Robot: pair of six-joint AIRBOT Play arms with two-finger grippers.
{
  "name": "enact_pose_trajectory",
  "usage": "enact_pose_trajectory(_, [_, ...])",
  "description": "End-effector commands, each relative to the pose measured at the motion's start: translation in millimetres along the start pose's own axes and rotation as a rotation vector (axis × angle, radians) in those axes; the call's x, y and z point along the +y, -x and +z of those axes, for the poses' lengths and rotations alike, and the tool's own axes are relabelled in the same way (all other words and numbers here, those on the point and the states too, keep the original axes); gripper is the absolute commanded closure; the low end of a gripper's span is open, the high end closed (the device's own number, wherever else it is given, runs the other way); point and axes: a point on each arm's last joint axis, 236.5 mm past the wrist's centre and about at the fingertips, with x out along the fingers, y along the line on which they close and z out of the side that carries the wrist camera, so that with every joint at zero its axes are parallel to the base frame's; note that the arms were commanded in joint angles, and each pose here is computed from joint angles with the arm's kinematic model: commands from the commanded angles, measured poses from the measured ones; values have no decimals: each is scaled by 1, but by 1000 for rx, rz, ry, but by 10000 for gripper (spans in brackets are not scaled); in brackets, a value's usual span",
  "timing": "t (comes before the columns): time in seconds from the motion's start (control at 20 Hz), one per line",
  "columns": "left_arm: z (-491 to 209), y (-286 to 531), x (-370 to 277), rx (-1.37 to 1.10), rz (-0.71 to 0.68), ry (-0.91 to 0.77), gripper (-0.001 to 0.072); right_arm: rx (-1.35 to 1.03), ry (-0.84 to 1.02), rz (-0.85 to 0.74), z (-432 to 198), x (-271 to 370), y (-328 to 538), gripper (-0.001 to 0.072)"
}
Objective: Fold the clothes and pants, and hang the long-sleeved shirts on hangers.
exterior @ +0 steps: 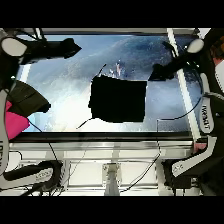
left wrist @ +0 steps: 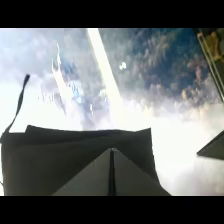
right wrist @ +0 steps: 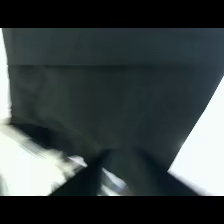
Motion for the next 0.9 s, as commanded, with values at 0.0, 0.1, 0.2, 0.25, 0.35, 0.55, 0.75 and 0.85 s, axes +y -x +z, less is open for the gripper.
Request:
enact_pose_trajectory(0.0, [19, 36, -7, -61, 11, -28, 457, -6, -242, 132, -24, -54, -16, 111])
enact_pose_trajectory(0.1, [34, 64, -4, -117, 36, -37, 355, 83, -320, 131, -49, -74, -48, 111])
enact_pose_trajectory(0.2, [44, 91, 2, -153, 66, -41, 354, 148, -330, 167, -60, -80, -70, 111])
enact_pose_trajectory(0.25, [47, 104, 6, -167, 82, -41, 355, 159, -328, 180, -61, -80, -78, 111])
enact_pose_trajectory(0.35, [51, 124, 12, -186, 109, -40, 355, 190, -295, 182, -66, -79, -90, 111])
enact_pose_trajectory(0.55, [61, 148, 26, -235, 157, -30, 355, 253, -255, 169, -75, -68, -113, 111])
enact_pose_trajectory(0.75, [64, 154, 36, -247, 178, -19, 355, 300, -195, 163, -82, -46, -132, 120])
enact_pose_trajectory(0.85, [64, 154, 35, -246, 176, -19, 355, 304, -172, 169, -82, -34, -141, 238])
